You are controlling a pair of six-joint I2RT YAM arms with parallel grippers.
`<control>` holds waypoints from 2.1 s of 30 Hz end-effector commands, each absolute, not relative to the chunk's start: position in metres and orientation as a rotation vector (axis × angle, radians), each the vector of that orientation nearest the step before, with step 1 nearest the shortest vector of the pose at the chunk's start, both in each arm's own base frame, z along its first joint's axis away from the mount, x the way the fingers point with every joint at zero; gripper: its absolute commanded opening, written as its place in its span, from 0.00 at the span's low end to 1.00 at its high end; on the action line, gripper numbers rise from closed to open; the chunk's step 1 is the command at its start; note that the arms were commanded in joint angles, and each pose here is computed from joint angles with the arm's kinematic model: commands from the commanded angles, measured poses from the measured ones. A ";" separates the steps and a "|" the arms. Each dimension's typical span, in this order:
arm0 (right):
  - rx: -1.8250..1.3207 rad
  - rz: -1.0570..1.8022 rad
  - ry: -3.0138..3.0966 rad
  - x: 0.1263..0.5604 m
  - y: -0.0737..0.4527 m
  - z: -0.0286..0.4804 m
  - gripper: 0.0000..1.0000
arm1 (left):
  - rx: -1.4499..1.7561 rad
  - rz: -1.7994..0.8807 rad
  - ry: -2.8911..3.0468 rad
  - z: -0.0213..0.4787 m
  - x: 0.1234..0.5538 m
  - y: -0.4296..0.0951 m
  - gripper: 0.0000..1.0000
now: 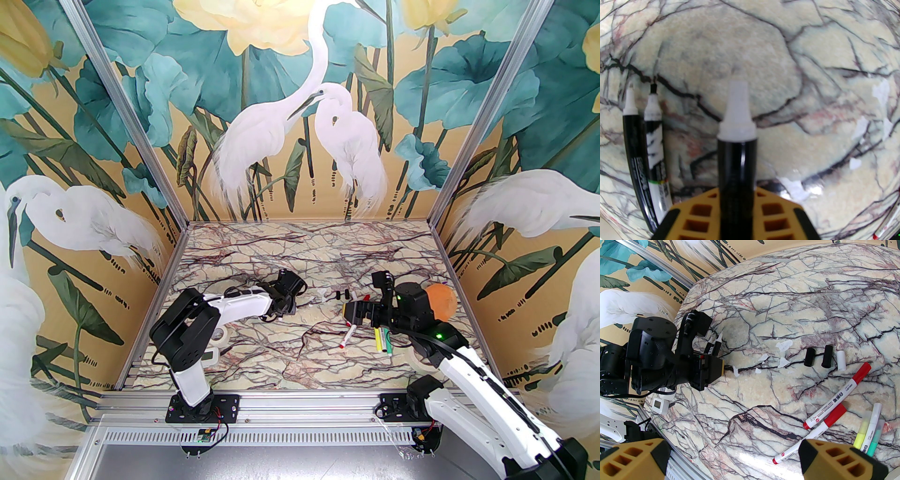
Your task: Open the pen caps
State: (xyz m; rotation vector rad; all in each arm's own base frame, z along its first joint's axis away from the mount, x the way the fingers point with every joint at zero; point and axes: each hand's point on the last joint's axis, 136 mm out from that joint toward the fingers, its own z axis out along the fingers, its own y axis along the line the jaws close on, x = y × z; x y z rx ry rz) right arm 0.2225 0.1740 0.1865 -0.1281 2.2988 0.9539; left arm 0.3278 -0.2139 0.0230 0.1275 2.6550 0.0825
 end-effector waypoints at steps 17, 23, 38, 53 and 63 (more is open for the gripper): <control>-0.105 0.934 2.347 0.225 0.178 0.172 0.99 | 0.136 0.310 2.653 0.020 0.334 -0.191 0.22; -0.103 0.928 2.352 0.225 0.179 0.170 1.00 | 0.140 0.299 2.642 0.028 0.337 -0.193 0.28; -0.108 0.932 2.357 0.226 0.182 0.170 1.00 | 0.131 0.260 2.578 0.080 0.337 -0.199 0.30; 0.046 0.731 2.402 0.219 0.146 0.172 1.00 | 0.431 -0.726 2.578 0.116 0.273 -0.350 0.32; 0.133 0.650 2.386 0.203 0.121 0.184 1.00 | 0.581 -0.987 2.538 0.105 0.270 -0.423 0.31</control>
